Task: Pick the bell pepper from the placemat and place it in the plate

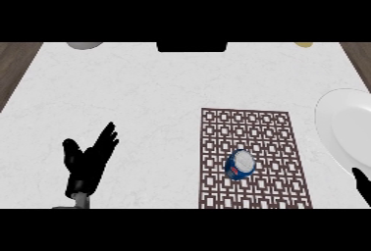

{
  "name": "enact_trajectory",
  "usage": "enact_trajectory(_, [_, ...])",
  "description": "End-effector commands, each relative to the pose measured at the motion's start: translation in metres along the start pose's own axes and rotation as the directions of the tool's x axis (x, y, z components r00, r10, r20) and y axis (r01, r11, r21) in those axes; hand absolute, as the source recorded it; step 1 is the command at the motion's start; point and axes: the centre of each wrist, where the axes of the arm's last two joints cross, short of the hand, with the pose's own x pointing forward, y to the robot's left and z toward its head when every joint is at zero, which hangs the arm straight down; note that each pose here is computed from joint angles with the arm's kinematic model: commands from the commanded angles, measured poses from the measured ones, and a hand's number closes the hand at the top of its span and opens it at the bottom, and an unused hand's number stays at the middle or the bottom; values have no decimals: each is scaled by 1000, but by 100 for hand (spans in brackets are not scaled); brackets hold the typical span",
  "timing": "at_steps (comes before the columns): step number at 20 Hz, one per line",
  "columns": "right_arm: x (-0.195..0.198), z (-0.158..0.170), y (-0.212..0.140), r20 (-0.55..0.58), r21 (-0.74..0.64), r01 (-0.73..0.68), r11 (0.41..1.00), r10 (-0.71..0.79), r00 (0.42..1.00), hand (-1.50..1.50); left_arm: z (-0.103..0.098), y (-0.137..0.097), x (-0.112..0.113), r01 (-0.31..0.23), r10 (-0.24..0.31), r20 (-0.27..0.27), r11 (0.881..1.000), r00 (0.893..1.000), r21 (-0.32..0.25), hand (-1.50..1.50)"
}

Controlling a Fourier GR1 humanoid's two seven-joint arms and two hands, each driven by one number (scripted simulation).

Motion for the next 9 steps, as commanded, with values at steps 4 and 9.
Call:
enact_trajectory(4, [-5,56,-9,-21,2,-39,999,39,999,-150,8,6,-9,-4,4,7,1000,1000,1,0])
enact_trajectory(9, [-6,71,-16,-33,-1,-58,998,58,998,-150,-14,4,-12,7,-7,-2,1000,1000,-6,0])
